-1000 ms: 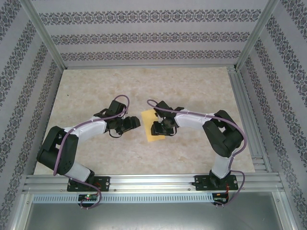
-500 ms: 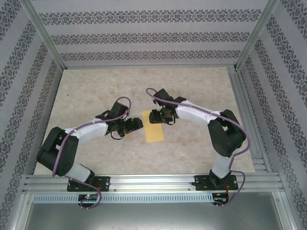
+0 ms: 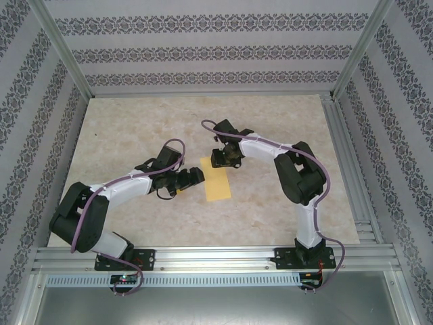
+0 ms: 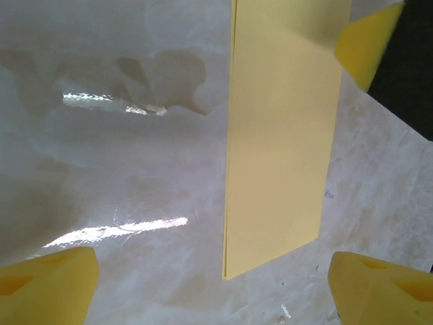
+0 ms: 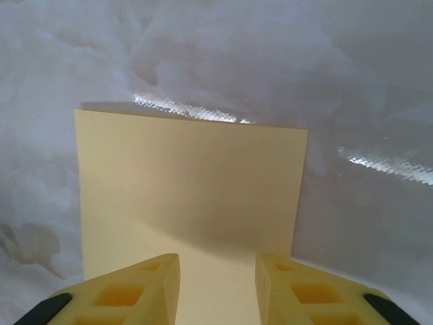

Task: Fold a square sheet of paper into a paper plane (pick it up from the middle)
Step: Fold the triangle a second time at the center of the table.

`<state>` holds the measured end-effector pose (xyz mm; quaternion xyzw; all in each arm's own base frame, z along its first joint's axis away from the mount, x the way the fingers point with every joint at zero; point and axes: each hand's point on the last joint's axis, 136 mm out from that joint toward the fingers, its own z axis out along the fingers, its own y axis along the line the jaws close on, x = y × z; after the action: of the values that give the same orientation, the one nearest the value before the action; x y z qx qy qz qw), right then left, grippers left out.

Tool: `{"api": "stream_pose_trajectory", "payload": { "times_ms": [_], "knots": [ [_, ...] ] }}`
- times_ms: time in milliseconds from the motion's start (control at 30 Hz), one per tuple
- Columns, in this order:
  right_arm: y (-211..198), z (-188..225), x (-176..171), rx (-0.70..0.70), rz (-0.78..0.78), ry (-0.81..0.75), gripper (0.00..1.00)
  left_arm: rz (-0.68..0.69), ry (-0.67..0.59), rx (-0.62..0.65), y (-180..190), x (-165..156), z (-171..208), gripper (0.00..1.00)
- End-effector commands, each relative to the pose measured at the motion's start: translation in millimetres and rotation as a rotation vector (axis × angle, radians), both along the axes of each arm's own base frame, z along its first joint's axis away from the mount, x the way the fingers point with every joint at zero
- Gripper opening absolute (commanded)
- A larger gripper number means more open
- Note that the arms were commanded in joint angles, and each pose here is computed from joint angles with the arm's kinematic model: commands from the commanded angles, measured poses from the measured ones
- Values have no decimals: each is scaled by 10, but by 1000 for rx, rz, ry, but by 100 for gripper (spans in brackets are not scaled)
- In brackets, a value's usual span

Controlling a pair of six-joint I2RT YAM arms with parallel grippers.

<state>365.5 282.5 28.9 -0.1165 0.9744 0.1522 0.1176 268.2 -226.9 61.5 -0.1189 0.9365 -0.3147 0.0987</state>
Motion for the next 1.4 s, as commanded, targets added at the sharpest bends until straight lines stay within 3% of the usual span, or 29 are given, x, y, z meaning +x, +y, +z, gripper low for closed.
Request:
{"api": "stream_pose_trajectory", "payload": {
  "times_ms": [0,767,1367],
  "knots": [
    [65,14,132,45,7,-14,35,-32,-10,-75,-189,-2,75,89],
    [-253,-506,8,-1,-109,125,35,-192,62,-148,-816,-172,-25,89],
    [-310,-578,-25,-13,-115,136,35,-151,86,42,-671,-172,-147,88]
  ]
}}
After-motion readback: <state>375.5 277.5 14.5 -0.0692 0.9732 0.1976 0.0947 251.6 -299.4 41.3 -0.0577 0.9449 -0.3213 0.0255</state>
